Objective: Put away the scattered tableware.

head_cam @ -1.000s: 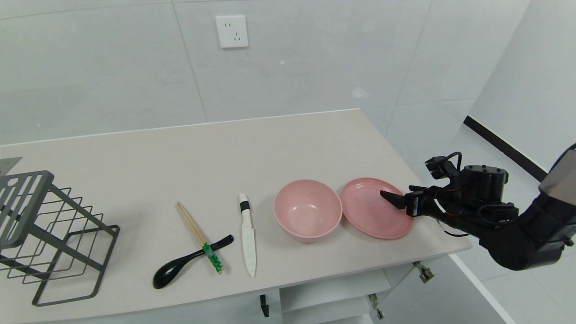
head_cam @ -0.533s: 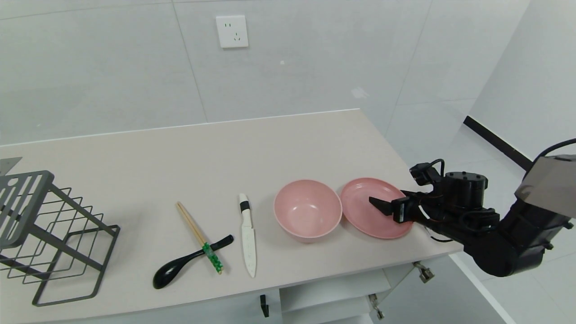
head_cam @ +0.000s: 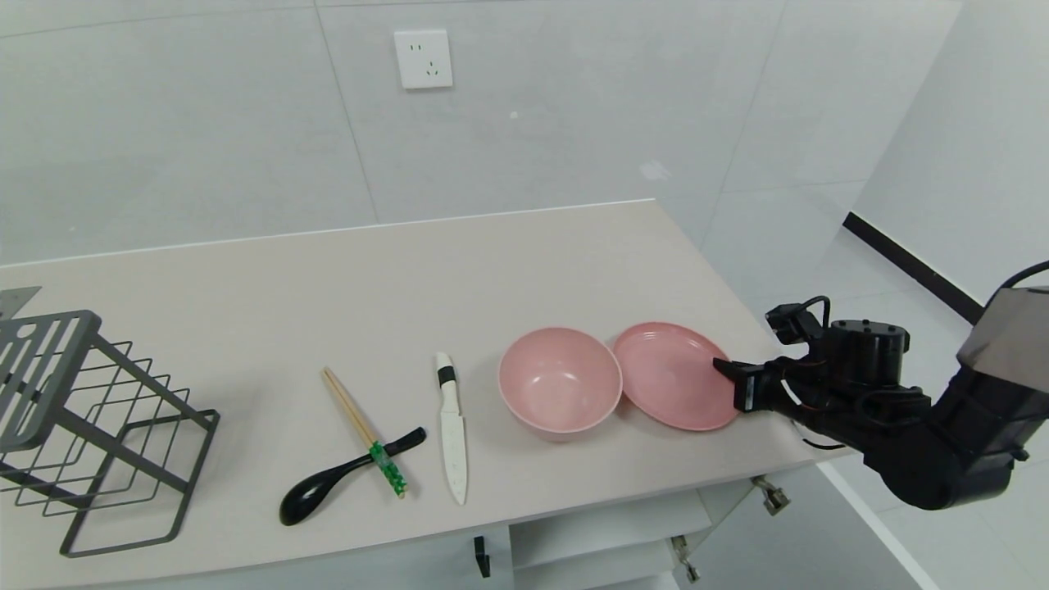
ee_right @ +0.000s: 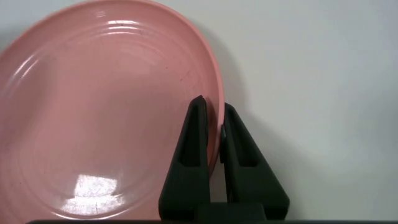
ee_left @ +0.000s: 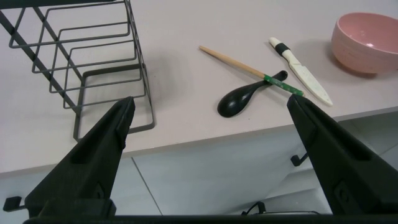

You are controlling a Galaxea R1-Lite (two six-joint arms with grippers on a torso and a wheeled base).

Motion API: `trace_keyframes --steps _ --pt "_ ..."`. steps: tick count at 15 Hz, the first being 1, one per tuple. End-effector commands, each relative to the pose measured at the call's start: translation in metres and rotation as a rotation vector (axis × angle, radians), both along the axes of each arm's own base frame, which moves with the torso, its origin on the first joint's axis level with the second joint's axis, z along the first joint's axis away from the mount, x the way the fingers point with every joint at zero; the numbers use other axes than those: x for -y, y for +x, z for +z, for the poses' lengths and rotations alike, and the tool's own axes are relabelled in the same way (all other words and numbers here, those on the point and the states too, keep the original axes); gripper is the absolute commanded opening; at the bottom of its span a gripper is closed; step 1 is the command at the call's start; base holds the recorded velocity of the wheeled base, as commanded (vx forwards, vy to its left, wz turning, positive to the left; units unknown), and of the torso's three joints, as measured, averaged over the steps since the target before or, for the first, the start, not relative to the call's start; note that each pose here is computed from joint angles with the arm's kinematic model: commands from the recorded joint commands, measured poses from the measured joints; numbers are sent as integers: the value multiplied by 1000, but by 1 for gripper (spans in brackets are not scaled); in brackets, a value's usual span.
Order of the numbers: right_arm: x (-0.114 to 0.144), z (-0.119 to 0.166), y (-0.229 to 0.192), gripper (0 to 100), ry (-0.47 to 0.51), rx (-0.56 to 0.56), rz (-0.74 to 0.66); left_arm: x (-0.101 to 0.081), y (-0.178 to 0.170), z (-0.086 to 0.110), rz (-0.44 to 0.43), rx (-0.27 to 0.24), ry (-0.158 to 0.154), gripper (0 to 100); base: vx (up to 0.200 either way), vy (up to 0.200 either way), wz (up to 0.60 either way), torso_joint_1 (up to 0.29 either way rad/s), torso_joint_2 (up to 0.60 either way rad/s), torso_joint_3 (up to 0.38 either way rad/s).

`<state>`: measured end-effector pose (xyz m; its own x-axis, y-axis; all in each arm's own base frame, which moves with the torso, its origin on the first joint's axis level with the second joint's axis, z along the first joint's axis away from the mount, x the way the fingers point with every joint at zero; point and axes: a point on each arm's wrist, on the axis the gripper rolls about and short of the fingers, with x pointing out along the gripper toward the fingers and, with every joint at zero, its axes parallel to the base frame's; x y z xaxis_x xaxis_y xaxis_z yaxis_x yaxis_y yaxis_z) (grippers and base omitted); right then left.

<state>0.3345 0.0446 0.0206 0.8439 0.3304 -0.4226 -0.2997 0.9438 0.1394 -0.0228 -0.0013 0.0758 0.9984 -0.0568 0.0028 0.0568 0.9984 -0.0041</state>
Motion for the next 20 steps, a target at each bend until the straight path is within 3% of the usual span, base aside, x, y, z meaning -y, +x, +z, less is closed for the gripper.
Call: trace_keyframes --steps 1,4,5,6,7,9,13,14,16,20 --pt "7 15 0 0 8 54 -23 0 0 0 0 0 -2 100 0 0 0 0 0 0" --pt "8 60 -16 0 87 201 -38 0 0 0 0 0 -2 100 0 0 0 0 0 0" --pt "8 63 -18 0 94 209 -38 0 0 0 0 0 -2 100 0 0 0 0 0 0" --pt "10 86 -39 0 137 270 -43 0 0 0 0 0 -2 100 0 0 0 0 0 0" --pt "11 90 -48 0 128 294 -44 0 0 0 0 0 -2 100 0 0 0 0 0 0" --pt "8 112 -106 0 149 423 5 0 0 0 0 0 -3 100 0 0 0 0 0 0" --pt "17 133 -196 0 160 544 77 0 0 0 -3 1 4 100 0 0 0 0 0 0" --pt "20 136 -209 0 159 536 80 0 0 0 -6 1 9 100 0 0 0 0 0 0" --pt "21 126 -235 0 153 417 139 0 0 0 -8 1 12 100 0 0 0 0 0 0" --pt "25 132 -272 0 78 496 272 0 0 0 -8 1 12 100 0 0 0 0 0 0"
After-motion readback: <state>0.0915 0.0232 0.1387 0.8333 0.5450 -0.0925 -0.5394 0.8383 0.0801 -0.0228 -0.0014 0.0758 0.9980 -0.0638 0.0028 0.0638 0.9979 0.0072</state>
